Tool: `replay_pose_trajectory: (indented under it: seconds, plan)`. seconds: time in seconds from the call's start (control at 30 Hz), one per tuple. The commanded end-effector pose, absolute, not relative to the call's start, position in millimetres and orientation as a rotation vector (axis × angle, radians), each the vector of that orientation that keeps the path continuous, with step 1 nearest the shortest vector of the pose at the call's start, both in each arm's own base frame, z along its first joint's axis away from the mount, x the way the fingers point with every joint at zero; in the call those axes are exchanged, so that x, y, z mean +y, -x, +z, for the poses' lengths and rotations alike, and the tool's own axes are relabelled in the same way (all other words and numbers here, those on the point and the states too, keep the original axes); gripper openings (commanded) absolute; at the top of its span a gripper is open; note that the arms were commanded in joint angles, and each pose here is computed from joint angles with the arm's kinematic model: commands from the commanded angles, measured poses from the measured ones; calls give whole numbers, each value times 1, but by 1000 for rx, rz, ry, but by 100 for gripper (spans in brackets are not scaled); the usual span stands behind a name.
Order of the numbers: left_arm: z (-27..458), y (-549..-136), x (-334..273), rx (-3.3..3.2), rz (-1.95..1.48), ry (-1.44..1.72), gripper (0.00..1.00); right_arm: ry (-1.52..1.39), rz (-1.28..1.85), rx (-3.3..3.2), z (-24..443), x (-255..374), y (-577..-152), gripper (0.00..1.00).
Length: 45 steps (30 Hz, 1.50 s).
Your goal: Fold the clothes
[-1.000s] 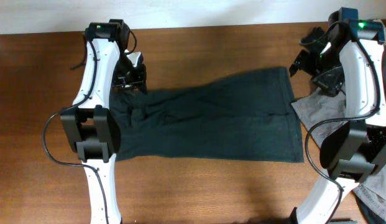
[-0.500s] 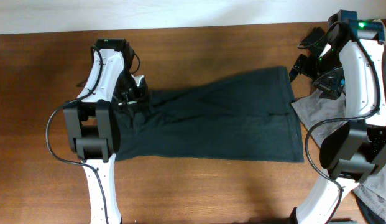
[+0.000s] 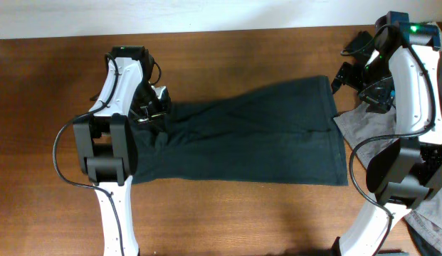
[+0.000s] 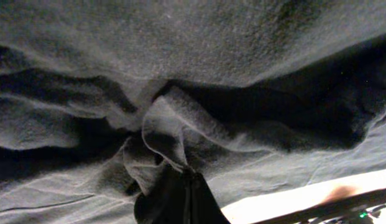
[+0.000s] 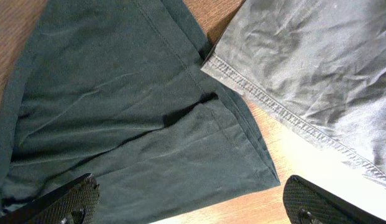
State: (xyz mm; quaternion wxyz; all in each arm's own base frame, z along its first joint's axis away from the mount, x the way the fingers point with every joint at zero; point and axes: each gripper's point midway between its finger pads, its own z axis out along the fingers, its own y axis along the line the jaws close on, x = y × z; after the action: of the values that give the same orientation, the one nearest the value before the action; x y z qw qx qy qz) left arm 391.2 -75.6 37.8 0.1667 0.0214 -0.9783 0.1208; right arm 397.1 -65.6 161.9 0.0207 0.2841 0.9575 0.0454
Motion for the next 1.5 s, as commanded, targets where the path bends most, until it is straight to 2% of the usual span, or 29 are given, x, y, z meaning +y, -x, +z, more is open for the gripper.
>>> replay_pose_trajectory:
  seconds: [0.0,0.3,0.77,0.87,1.03,1.2,1.37,1.47]
  plan:
    - [39,-391,-73,-2791,341,-66,1,-865,109,2982,160,-67,-395,99]
    - [47,-367,-86,-2694,320,-35,0,-864,109,2979,160,-67,-396,99]
    - [49,-339,-144,-2637,265,246,1,-866,45,2980,160,-74,-394,99]
    - [44,-330,-145,-2611,221,271,7,-866,44,2980,160,-74,-394,99]
    - [36,-313,-145,-2547,213,295,8,-866,44,2980,160,-74,-394,99]
    - [59,-315,-164,-2572,408,372,7,-867,44,2980,160,-74,-394,99]
    - [100,-342,-166,-2777,479,439,7,-868,45,2979,160,-74,-394,99]
    - [117,-361,-155,-2916,438,423,16,-868,45,2979,160,-74,-394,99]
